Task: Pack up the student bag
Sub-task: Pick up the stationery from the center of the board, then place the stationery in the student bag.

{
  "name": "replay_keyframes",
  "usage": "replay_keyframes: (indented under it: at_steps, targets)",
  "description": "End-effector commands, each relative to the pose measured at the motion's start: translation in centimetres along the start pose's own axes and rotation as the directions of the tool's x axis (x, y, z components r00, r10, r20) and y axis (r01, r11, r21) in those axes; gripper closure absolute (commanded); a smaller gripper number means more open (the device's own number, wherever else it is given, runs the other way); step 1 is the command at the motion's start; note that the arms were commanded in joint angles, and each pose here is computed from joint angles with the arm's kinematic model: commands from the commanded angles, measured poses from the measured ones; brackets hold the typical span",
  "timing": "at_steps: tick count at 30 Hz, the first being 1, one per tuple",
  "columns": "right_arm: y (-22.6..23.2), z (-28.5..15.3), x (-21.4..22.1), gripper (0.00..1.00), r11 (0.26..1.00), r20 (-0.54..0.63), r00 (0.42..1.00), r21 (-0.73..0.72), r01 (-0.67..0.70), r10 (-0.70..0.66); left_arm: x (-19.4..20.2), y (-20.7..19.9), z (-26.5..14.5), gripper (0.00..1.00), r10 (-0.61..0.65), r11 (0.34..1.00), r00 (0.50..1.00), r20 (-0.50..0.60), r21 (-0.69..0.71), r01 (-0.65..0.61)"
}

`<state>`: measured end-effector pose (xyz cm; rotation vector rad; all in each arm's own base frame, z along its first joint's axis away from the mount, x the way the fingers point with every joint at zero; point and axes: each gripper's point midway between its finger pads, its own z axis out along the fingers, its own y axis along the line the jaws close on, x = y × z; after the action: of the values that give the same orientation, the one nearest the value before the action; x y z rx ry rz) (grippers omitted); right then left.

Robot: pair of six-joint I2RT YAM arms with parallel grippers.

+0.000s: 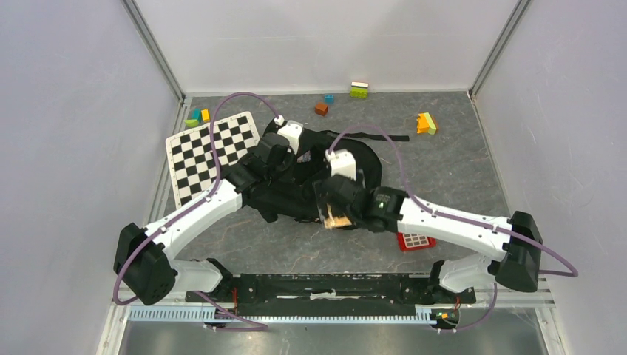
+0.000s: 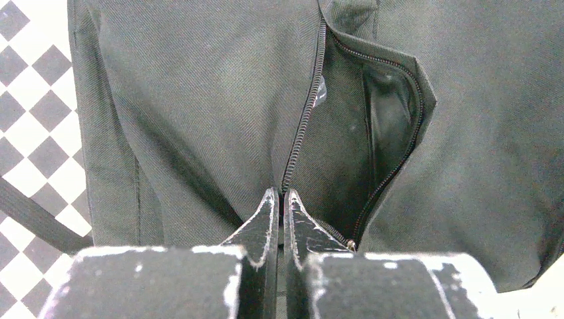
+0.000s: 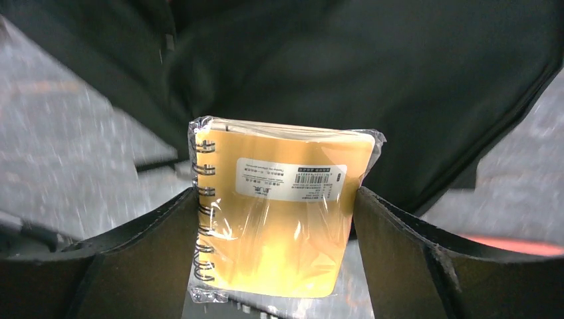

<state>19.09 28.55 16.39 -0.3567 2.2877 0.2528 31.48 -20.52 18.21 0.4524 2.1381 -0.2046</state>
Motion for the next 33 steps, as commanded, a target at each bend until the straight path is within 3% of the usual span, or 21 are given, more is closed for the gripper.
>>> replay_keyframes:
  at_steps: [1,5,10,25,33]
  targets:
    - [0.5,0.7,-9.4,0.23,0.999,0.208,0.978,-0.035,0.036,-0.028,-2.7,-0.2,-1.3,0.98,-0.033,0.999,0.996,0.085,0.011,0.032]
    - [1.1,2.2,-15.0,0.24,0.998,0.312,0.950,-0.055,0.015,0.003,-2.6,-0.3,-1.2,0.98,-0.036,0.999,0.996,0.083,0.017,0.035]
    - [1.9,4.3,-18.4,0.24,0.998,0.405,0.914,-0.060,0.013,0.012,-2.6,-0.4,-1.2,0.98,-0.037,0.999,0.996,0.082,0.021,0.036]
    - [0.8,7.6,-18.0,0.25,0.998,0.593,0.804,-0.061,-0.015,0.049,-2.9,-0.6,-1.6,0.98,-0.051,0.998,0.994,0.096,0.035,0.047]
    - [1.2,6.7,-19.8,0.25,0.994,0.670,0.738,-0.112,-0.014,0.085,-3.0,-0.7,-1.7,0.98,-0.056,0.998,0.993,0.099,0.043,0.052]
